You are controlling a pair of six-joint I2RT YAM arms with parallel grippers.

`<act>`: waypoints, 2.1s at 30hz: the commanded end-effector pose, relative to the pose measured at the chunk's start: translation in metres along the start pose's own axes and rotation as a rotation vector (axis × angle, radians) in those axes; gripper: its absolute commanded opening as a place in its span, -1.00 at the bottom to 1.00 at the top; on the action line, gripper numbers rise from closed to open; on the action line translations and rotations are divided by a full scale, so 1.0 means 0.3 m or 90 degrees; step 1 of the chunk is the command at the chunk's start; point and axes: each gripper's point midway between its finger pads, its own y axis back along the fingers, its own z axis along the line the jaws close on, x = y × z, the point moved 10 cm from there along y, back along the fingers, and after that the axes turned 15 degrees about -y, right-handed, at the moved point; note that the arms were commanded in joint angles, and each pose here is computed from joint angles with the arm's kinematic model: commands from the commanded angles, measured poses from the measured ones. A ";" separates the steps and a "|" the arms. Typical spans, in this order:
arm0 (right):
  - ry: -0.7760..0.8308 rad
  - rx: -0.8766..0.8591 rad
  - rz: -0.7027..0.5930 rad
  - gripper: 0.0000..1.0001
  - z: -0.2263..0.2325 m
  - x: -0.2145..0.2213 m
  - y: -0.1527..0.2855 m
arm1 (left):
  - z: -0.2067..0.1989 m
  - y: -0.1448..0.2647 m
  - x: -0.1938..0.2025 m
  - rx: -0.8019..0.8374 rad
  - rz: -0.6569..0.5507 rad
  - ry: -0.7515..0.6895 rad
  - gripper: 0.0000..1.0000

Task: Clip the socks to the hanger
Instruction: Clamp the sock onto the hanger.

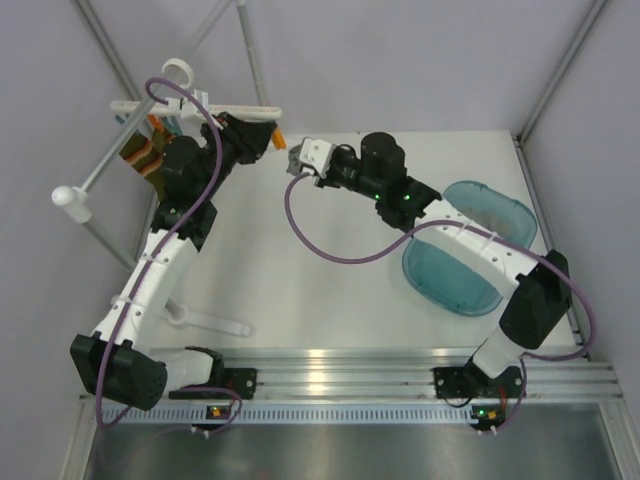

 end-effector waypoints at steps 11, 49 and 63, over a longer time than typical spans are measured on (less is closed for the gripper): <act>-0.073 -0.035 -0.026 -1.00 0.008 -0.087 -0.073 | -0.007 0.023 0.014 0.020 0.012 0.005 -1.00; -0.107 -0.076 0.028 -1.00 0.003 -0.098 -0.121 | 0.021 0.032 0.057 0.029 0.040 -0.070 -1.00; -0.123 -0.085 -0.005 -1.00 0.000 -0.139 -0.099 | 0.043 0.027 0.058 -0.011 0.032 -0.088 -1.00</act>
